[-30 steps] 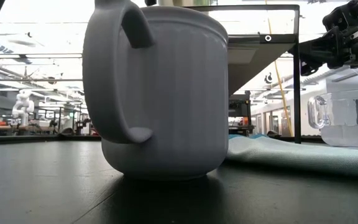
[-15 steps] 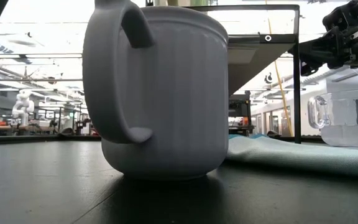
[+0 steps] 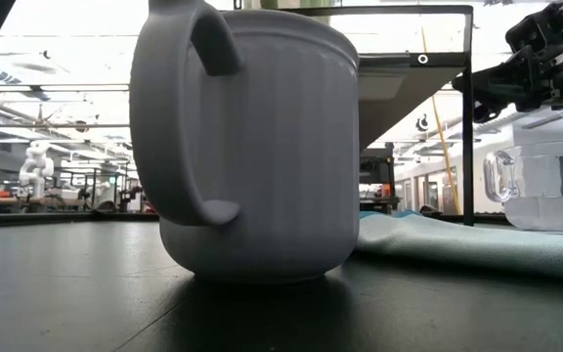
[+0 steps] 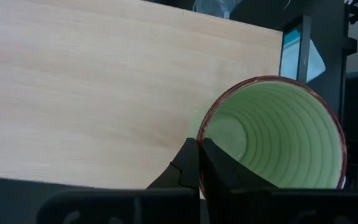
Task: Stack small to large cups/mugs on shelf
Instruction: Put the green mug on the shelf, then put the blue mug on the shelf
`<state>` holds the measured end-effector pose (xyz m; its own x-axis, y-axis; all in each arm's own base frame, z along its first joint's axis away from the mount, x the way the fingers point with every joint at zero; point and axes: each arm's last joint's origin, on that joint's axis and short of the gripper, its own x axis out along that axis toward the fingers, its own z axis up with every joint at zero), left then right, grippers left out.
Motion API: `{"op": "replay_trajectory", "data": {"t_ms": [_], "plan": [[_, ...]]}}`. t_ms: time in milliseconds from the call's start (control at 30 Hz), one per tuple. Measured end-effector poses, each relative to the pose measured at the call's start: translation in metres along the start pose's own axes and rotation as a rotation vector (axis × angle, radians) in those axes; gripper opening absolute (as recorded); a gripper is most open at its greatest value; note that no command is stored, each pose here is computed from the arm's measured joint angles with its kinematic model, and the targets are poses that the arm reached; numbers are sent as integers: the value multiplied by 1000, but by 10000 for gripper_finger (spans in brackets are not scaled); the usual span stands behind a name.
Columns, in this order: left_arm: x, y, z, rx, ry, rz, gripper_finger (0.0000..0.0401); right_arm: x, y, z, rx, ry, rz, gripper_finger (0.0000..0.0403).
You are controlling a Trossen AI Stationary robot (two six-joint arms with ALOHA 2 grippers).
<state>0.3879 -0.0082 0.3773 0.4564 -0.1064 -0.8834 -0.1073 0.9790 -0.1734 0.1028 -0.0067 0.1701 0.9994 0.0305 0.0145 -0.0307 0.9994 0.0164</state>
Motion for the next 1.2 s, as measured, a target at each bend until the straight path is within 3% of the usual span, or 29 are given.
{"op": "replay_trajectory", "data": {"t_ms": [300,900,1200], "plan": [[1,0,0,2,-1,0,7,0,0,0,1,6,0,0],[0,-1,3,29,-34,15,114,0,0,-2,2,16,0,0],[-3,-1,3,57,-47,8,190,0,0,-2,2,25,0,0]]}}
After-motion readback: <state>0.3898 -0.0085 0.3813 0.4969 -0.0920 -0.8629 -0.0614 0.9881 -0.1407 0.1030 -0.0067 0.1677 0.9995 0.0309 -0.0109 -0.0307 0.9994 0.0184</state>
